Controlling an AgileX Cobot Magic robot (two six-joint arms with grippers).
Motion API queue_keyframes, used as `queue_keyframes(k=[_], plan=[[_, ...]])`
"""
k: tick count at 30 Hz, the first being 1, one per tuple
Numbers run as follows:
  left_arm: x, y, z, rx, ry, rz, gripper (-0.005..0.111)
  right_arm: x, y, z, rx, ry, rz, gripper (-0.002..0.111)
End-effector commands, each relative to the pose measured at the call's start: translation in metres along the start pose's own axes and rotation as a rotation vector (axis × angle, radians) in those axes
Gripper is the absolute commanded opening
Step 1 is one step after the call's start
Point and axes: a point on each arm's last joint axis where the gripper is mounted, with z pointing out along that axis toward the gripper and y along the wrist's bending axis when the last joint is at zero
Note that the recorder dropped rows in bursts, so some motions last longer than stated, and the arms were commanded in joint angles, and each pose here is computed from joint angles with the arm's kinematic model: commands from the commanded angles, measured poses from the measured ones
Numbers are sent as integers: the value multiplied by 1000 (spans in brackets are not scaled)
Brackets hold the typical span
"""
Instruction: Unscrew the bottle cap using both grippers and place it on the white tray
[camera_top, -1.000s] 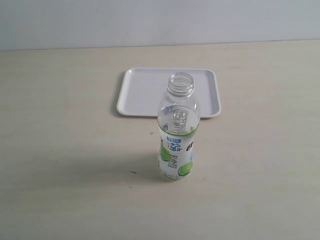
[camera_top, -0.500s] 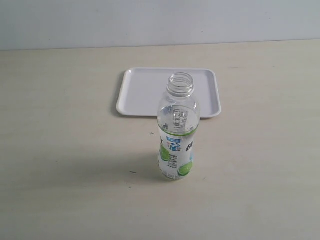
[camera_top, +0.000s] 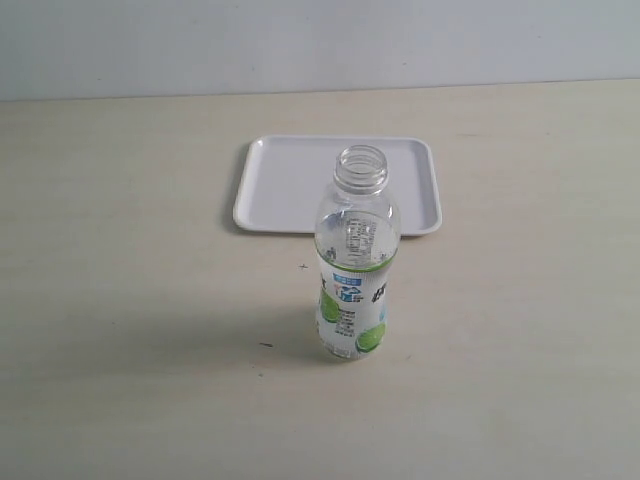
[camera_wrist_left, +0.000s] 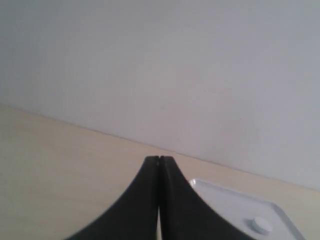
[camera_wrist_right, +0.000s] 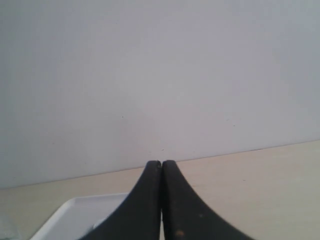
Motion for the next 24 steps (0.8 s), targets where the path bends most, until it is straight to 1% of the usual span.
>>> queue_keyframes(k=[1, 4, 7, 9, 12, 17, 24], plan=[[1, -1, 0, 20, -1, 145, 0, 0, 0, 0, 1, -10, -5, 0], [1, -1, 0, 14, -1, 183, 0, 0, 0, 0, 1, -10, -5, 0], [1, 2, 0, -32, 3, 205, 0, 0, 0, 0, 1, -10, -5, 0], [1, 4, -1, -74, 2, 202, 0, 0, 0, 0, 1, -10, -5, 0], [0, 7, -1, -117, -7, 168, 0, 0, 0, 0, 1, -10, -5, 0], [1, 7, -1, -128, -4, 158, 0, 0, 0, 0, 1, -10, -5, 0], [1, 7, -1, -129, -3, 173, 0, 0, 0, 0, 1, -10, -5, 0]])
